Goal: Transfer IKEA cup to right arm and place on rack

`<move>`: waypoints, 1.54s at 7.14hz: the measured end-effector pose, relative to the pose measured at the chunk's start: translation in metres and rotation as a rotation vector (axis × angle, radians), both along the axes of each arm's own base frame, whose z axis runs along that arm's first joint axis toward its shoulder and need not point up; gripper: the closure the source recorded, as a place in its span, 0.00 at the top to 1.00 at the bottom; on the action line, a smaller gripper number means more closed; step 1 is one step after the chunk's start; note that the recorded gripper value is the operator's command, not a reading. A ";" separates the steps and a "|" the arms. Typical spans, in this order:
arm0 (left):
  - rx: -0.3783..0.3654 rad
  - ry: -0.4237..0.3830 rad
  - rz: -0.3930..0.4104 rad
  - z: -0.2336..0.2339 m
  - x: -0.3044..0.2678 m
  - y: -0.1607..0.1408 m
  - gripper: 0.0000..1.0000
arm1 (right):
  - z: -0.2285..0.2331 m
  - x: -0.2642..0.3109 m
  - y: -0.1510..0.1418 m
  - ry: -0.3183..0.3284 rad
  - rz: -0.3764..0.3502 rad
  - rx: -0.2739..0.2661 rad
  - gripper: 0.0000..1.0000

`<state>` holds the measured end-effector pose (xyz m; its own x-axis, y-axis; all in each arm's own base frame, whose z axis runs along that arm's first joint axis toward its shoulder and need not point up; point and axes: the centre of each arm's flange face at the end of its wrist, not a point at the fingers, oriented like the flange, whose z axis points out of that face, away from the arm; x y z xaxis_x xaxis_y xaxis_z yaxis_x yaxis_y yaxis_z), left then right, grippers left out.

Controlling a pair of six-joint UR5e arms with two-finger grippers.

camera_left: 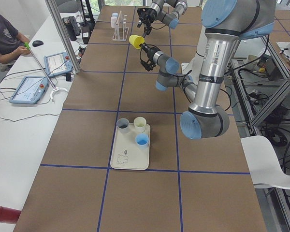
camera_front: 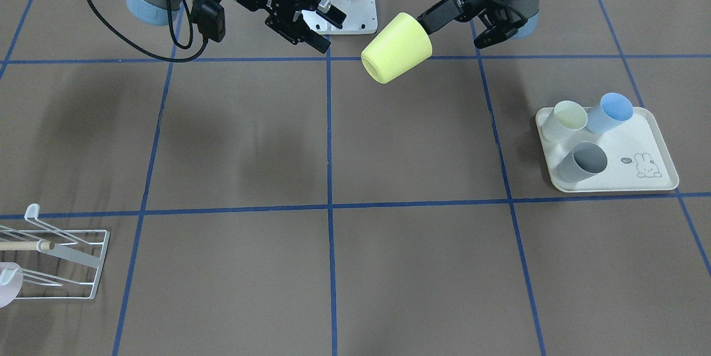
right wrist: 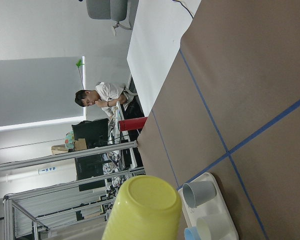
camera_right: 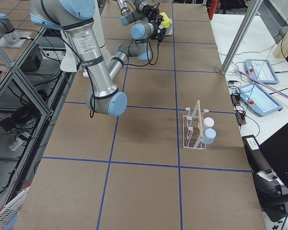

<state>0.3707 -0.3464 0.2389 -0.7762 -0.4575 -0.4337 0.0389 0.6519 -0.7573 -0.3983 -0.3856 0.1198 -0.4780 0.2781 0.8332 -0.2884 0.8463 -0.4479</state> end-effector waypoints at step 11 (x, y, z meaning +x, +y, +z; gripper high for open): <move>0.042 0.005 0.014 -0.026 0.036 0.030 0.00 | -0.002 -0.012 0.004 -0.002 -0.003 -0.010 1.00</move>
